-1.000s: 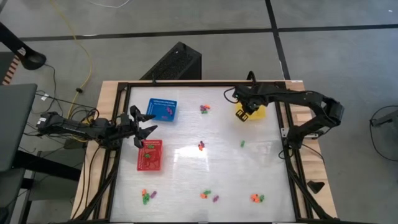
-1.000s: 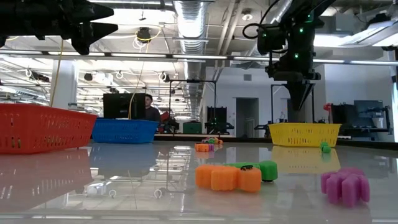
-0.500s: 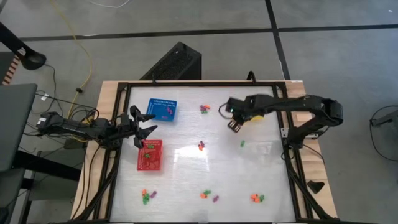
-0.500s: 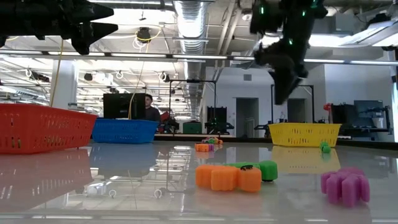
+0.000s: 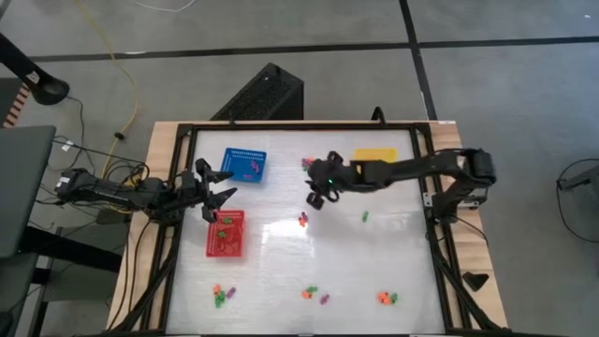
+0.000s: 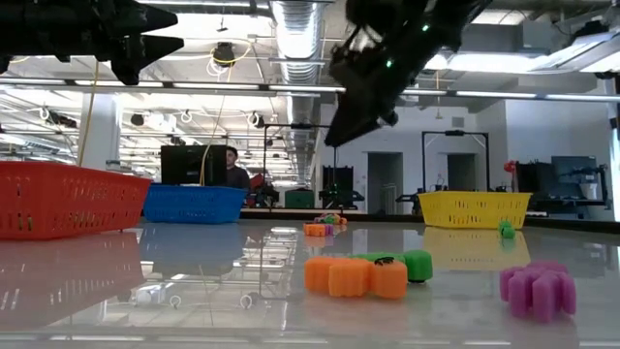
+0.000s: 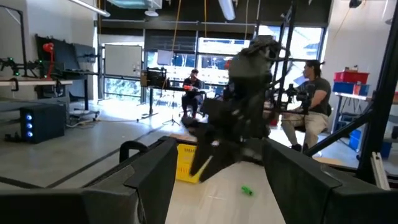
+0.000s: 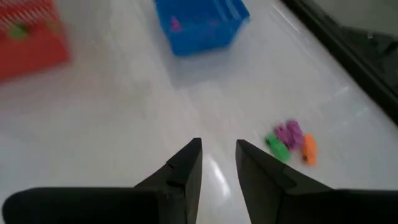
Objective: Sort Halloween decoration
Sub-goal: Put the violet skeleton toy into the blue bin
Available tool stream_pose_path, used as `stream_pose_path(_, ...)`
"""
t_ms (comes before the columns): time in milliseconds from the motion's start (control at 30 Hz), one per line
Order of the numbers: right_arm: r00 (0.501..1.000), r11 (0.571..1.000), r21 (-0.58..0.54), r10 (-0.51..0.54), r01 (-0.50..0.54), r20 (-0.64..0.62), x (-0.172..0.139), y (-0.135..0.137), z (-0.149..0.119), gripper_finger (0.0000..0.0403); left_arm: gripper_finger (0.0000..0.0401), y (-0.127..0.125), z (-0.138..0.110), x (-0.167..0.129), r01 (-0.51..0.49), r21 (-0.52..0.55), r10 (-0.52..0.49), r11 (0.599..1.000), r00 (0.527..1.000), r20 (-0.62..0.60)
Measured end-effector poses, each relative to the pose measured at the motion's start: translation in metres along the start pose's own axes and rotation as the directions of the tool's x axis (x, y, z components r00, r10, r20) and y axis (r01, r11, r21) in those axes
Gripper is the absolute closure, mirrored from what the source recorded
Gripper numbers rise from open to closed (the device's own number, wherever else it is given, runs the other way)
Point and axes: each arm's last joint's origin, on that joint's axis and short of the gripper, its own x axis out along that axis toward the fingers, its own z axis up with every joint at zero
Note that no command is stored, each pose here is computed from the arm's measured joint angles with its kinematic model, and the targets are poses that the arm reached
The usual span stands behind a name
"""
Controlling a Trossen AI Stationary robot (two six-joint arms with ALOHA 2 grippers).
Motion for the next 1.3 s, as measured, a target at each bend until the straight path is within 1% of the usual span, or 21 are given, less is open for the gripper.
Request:
stream_pose_path(167, 0.995, 0.998, 0.028, 0.067, -0.065, -0.069, 0.036, -0.036, 0.015, 0.0245, 0.0175, 0.000, 0.001, -0.001, 0.003, 0.007, -0.003, 1.000, 1.000, 0.009)
stream_pose_path(200, 0.994, 0.998, 0.028, 0.066, -0.064, -0.089, 0.043, -0.044, 0.016, 0.0238, 0.0175, 0.000, 0.002, -0.001, 0.007, 0.006, -0.007, 1.000, 1.000, 0.011)
stream_pose_path(233, 0.990, 0.998, 0.024, 0.061, -0.059, -0.124, 0.051, -0.051, 0.015, 0.0232, 0.0175, 0.000, 0.002, -0.001, 0.014, 0.005, -0.014, 1.000, 1.000, 0.012)
stream_pose_path(367, 0.982, 0.999, 0.028, 0.025, -0.020, -0.186, 0.074, -0.076, 0.017, 0.0210, 0.0175, 0.000, 0.003, -0.002, 0.037, 0.000, -0.037, 0.999, 0.999, 0.020)
stream_pose_path(467, 0.976, 0.999, 0.051, 0.000, 0.011, -0.217, 0.089, -0.092, 0.014, 0.0202, 0.0175, 0.000, 0.003, -0.002, 0.049, 0.006, -0.049, 0.999, 0.998, 0.025)
stream_pose_path(600, 0.971, 0.993, 0.111, -0.005, 0.033, -0.239, 0.104, -0.107, 0.016, 0.0200, 0.0175, -0.001, 0.002, -0.002, 0.055, 0.014, -0.056, 0.998, 0.998, 0.014)
stream_pose_path(767, 0.960, 0.992, 0.122, -0.006, 0.042, -0.279, 0.121, -0.111, 0.018, 0.0204, 0.0175, -0.001, 0.001, -0.002, 0.056, 0.025, -0.056, 0.998, 0.998, 0.000)
stream_pose_path(933, 0.942, 0.992, 0.118, -0.006, 0.048, -0.335, 0.127, -0.111, 0.022, 0.0205, 0.0175, -0.001, 0.000, -0.002, 0.057, 0.025, -0.057, 0.998, 0.998, -0.006)
stream_pose_path(1033, 0.926, 0.992, 0.112, -0.004, 0.050, -0.378, 0.132, -0.108, 0.019, 0.0205, 0.0175, -0.001, 0.000, -0.002, 0.057, 0.024, -0.057, 0.998, 0.998, -0.006)
stream_pose_path(1300, 0.909, 0.993, 0.107, -0.002, 0.050, -0.416, 0.132, -0.106, 0.015, 0.0210, 0.0175, -0.001, 0.000, -0.002, 0.056, 0.018, -0.056, 0.998, 0.998, -0.006)
